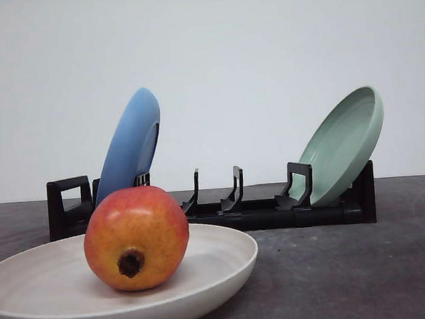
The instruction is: Place pomegranate in white plate
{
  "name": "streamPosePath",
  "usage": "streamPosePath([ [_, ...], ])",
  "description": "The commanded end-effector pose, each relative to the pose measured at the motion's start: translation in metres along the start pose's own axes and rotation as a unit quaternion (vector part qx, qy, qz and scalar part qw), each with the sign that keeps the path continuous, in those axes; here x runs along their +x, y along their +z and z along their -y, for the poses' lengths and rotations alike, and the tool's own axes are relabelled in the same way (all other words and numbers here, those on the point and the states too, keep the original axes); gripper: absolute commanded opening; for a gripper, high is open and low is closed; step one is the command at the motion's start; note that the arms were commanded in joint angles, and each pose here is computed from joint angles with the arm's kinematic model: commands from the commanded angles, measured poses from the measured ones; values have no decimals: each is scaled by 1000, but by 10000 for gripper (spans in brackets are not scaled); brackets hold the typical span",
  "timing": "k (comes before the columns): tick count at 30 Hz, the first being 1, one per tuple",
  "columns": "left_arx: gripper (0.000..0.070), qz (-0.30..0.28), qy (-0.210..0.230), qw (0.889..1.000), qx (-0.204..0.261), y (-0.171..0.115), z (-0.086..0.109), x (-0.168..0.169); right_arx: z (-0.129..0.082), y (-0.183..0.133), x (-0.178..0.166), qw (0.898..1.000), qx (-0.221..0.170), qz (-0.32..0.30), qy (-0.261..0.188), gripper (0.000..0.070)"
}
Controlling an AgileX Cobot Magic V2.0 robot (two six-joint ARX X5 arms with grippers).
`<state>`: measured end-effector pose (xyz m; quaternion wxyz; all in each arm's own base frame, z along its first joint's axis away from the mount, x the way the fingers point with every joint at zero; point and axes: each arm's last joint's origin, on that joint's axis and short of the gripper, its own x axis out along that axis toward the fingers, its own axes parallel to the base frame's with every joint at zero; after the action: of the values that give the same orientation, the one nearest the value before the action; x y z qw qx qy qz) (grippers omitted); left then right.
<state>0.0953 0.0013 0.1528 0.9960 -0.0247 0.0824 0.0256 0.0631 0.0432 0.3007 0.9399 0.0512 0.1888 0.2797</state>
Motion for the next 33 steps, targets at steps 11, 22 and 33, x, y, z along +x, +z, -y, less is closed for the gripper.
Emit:
streamPosePath([
  [11, 0, -6, 3, 1000, -4, -3, 0, 1, 62, -66, 23, 942, -66, 186, -272, 57],
  [22, 0, -6, 3, 1000, -4, -3, 0, 1, 82, -116, 46, 940, -48, 132, -309, 57],
  [33, 0, -6, 3, 1000, -4, -3, 0, 1, 84, -125, 49, 943, -39, 115, -311, 57],
])
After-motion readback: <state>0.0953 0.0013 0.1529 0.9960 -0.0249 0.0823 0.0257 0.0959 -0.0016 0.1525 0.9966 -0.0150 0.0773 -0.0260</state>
